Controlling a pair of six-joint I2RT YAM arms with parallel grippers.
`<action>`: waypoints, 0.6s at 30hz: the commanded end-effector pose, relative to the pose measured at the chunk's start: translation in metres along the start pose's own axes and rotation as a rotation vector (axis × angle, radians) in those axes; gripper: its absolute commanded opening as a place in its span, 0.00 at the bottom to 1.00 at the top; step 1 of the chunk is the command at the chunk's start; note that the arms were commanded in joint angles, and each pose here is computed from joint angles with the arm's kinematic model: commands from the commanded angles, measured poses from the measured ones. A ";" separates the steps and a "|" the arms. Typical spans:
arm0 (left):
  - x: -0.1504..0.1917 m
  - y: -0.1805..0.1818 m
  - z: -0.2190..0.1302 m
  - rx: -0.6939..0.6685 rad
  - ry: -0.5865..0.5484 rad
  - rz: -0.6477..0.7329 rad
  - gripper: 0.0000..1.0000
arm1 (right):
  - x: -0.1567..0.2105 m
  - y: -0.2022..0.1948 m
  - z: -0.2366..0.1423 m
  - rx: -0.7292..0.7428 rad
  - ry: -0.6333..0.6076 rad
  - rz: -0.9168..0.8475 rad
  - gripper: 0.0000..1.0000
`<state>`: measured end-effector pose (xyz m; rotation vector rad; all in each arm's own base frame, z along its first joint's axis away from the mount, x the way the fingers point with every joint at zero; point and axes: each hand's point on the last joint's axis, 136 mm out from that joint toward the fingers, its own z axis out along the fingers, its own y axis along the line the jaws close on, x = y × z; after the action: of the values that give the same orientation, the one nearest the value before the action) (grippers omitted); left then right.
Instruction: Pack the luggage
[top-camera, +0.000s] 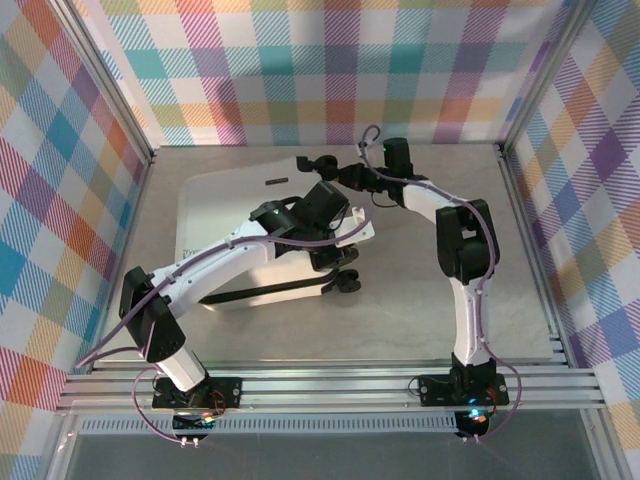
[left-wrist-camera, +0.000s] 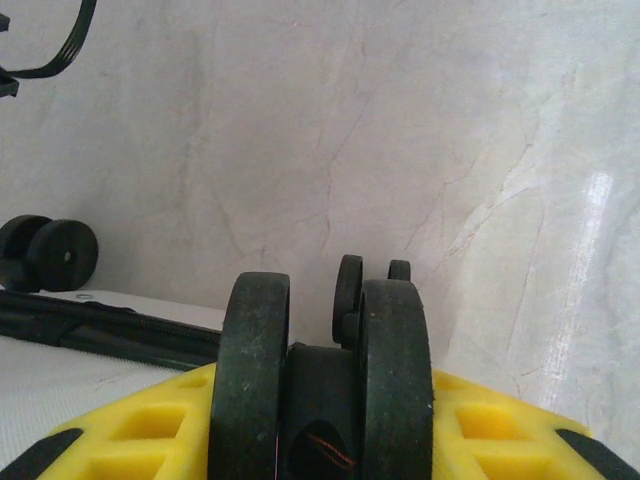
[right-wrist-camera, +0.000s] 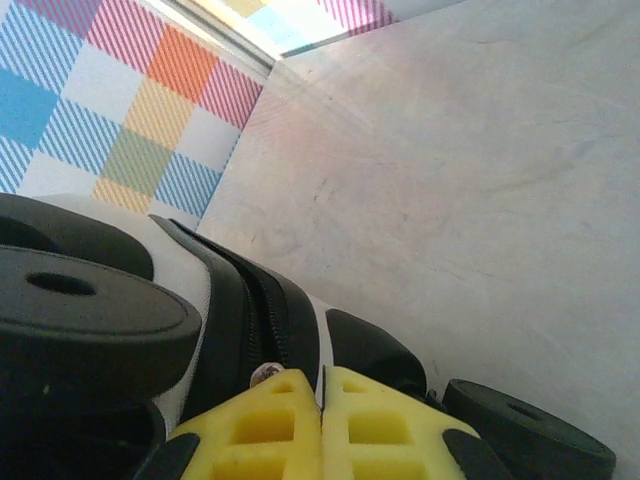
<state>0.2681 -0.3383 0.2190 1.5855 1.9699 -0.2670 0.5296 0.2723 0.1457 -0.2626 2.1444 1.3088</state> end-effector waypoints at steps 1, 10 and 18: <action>0.003 -0.011 -0.039 0.020 -0.041 -0.141 0.00 | -0.050 -0.148 -0.108 0.492 -0.324 0.127 0.00; 0.044 0.026 -0.040 -0.124 0.009 -0.278 0.00 | -0.008 -0.149 -0.159 0.580 -0.356 0.162 0.00; 0.083 0.065 -0.053 -0.266 -0.013 -0.472 0.00 | 0.041 -0.111 -0.188 0.608 -0.344 0.141 0.00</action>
<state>0.2644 -0.2937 0.2427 1.3115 2.0129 -0.3880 0.4734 0.1574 0.1414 0.0431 2.1038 1.0137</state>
